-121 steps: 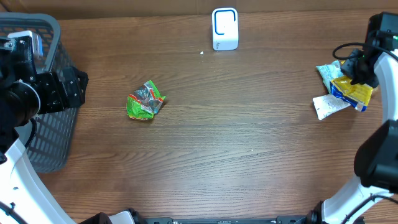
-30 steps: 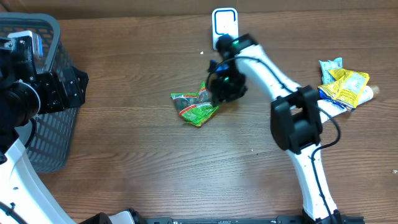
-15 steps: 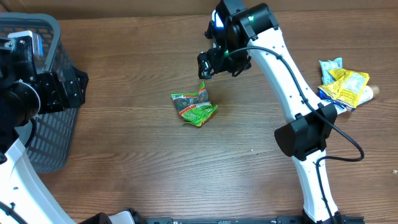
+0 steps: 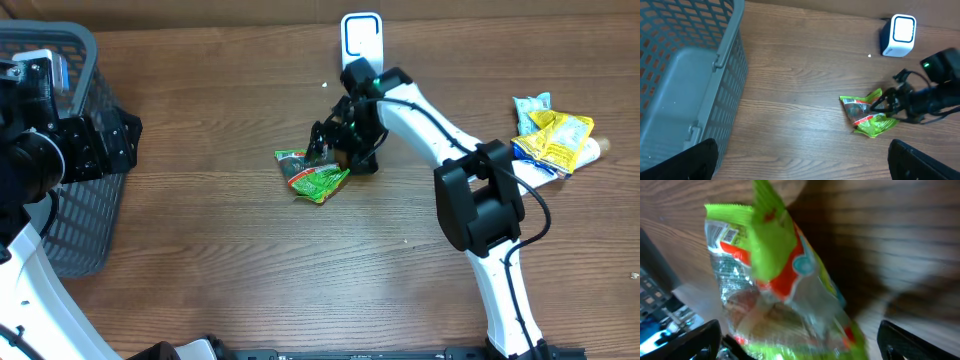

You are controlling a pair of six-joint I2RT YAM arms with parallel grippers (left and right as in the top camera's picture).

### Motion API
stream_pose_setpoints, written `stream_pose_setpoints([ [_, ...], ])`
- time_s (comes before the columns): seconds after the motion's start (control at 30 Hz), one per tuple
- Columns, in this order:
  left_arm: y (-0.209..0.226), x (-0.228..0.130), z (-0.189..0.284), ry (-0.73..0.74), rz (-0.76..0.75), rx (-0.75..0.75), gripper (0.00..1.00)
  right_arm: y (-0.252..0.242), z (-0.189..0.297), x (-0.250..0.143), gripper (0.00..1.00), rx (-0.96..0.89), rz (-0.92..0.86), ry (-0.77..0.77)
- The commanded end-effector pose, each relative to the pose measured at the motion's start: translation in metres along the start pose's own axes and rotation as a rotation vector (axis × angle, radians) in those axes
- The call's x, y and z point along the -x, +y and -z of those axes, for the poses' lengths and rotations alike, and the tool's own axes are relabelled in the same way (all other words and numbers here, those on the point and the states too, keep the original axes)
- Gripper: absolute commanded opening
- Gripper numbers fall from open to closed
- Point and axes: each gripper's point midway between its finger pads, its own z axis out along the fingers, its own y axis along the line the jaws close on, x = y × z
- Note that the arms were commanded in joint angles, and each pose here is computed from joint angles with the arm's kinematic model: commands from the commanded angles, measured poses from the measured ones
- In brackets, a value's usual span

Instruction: Scan the item barcode

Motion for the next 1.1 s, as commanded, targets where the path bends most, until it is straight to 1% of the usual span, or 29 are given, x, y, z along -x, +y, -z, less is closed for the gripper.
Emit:
stream_pose_setpoints([
  [0.0,0.000,0.000,-0.001,-0.001,-0.008,-0.008,1.00,0.012,-0.016,-0.015,0.98,0.055,-0.078,0.055],
  [0.07,0.000,0.000,-0.001,-0.001,-0.008,-0.008,1.00,0.011,-0.026,-0.019,0.93,0.050,-0.076,0.061],
  [0.1,0.000,0.000,-0.001,-0.001,-0.008,-0.008,1.00,0.010,-0.030,-0.021,0.87,0.045,-0.070,0.061],
  [0.17,0.000,0.000,-0.001,-0.001,-0.007,-0.009,1.00,-0.002,-0.042,-0.021,0.77,-0.015,-0.122,0.040],
  [0.2,0.000,0.000,-0.001,-0.001,-0.007,-0.009,1.00,-0.011,-0.048,-0.020,0.63,-0.053,-0.147,0.020],
  [0.27,0.000,0.000,-0.001,-0.001,-0.008,-0.008,1.00,-0.023,-0.058,-0.020,0.29,-0.090,-0.164,-0.001],
  [0.3,0.000,0.000,-0.001,-0.001,-0.007,-0.008,1.00,-0.027,-0.062,-0.021,0.16,-0.091,-0.164,0.000],
  [0.37,0.000,0.000,-0.001,-0.001,-0.007,-0.008,1.00,-0.029,-0.063,-0.021,0.04,-0.082,-0.143,0.001],
  [0.47,0.000,0.000,-0.001,-0.001,-0.007,-0.008,1.00,-0.015,-0.049,-0.011,0.04,0.001,-0.027,0.000],
  [0.57,0.000,0.000,-0.001,-0.001,-0.008,-0.008,1.00,0.007,-0.012,0.000,0.04,0.108,0.155,-0.028],
  [0.67,0.000,0.000,-0.001,-0.001,-0.007,-0.008,1.00,0.020,0.042,0.007,0.04,0.131,0.339,-0.098],
  [0.73,0.000,0.000,-0.001,-0.001,-0.007,-0.008,1.00,0.029,0.075,0.005,0.04,0.127,0.476,-0.140],
  [0.77,0.000,0.000,-0.001,-0.001,-0.007,-0.009,1.00,0.039,0.110,-0.002,0.04,0.115,0.632,-0.190],
  [0.8,0.000,0.000,-0.001,-0.001,-0.008,-0.008,1.00,0.043,0.127,-0.006,0.04,0.102,0.703,-0.215],
  [1.0,0.000,0.000,-0.001,-0.001,-0.008,-0.008,1.00,0.056,0.202,-0.028,0.04,-0.018,0.964,-0.365],
  [1.07,0.000,0.000,-0.001,-0.001,-0.007,-0.008,1.00,0.057,0.219,-0.030,0.04,-0.078,1.002,-0.415],
])
